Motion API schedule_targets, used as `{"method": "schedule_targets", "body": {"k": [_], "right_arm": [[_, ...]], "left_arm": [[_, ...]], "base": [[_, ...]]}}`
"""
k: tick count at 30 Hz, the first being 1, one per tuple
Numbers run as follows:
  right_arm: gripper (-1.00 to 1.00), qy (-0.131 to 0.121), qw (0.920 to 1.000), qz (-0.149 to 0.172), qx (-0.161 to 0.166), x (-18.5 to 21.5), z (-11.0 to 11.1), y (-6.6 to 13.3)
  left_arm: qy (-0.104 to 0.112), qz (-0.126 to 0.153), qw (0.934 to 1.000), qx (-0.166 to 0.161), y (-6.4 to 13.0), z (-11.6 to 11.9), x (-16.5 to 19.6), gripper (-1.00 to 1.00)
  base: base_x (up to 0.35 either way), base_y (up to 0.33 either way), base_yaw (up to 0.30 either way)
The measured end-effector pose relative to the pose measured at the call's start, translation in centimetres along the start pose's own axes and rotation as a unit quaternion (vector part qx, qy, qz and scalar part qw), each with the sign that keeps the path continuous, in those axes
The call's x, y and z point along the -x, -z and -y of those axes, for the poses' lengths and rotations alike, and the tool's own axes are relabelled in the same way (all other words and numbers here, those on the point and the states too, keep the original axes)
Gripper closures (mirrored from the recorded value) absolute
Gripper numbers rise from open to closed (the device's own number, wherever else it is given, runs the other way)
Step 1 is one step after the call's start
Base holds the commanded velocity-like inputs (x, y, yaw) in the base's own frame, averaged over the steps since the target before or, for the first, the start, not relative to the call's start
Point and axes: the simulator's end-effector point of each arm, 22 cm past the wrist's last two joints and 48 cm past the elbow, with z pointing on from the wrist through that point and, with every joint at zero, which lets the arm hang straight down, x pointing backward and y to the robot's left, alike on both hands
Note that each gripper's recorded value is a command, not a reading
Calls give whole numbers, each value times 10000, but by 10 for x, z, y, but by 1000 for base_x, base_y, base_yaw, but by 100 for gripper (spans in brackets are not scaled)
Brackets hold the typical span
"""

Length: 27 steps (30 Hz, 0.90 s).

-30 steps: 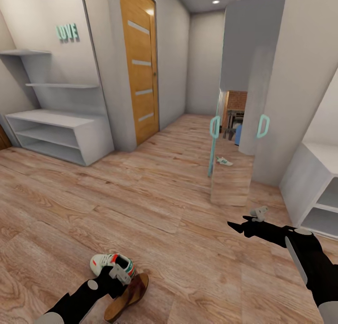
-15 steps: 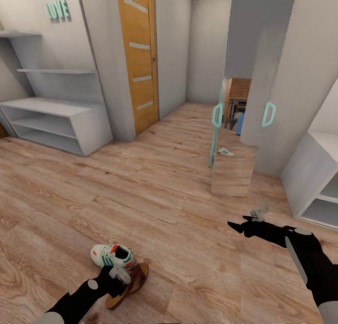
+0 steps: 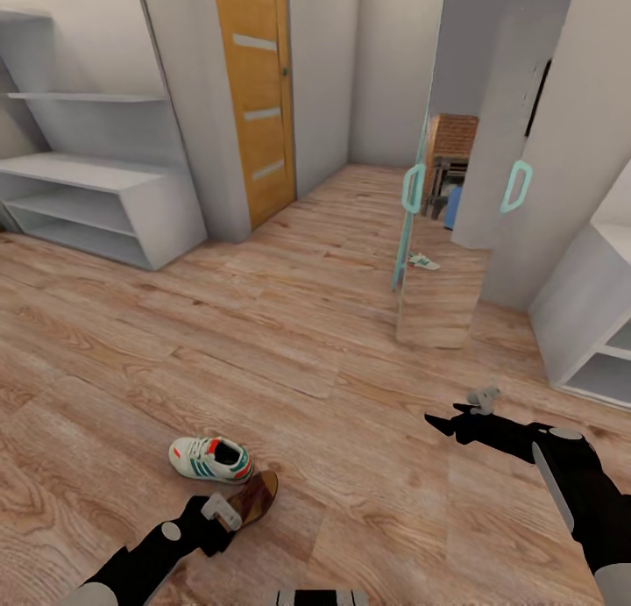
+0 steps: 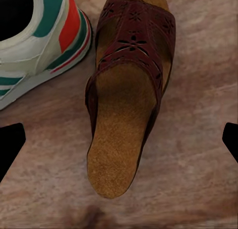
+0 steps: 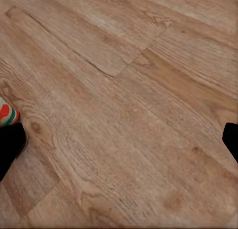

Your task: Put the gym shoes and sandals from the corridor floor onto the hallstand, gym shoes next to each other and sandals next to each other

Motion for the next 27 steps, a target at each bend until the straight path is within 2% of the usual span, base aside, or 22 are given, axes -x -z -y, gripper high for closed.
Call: {"method": "schedule_targets", "body": {"k": [3,6,9,11,18,27], "right_arm": [[-100,-38,10000,-77,7,-9,2,-5],[-100,-58,9999,-115,11,-13,3,-8],[-100,-69,9999,-136,13,-15,3,-9],[-100,-76,9999,-149,14,-17,3,-10],[-100,-90,9998,-172,14,-19,4,-11],[-100,-125,9996,-238,18,-27,6,-15]], "left_arm": [[-19,-76,10000,-2,-4,-3,-8,-100],[-143,-87,9998,107,-5,-19,-3,-100],[-179,-96,9996,176,-6,-25,-3,-100],[-227,-107,9989,398,-7,-39,3,-100],[-209,-182,9986,458,-8,-42,2,-100],[-200,-206,9988,392,-14,-34,-1,-100]], "base": [[0,0,0],[0,0,0],[0,0,0],[0,0,0],[0,0,0],[0,0,0]]}}
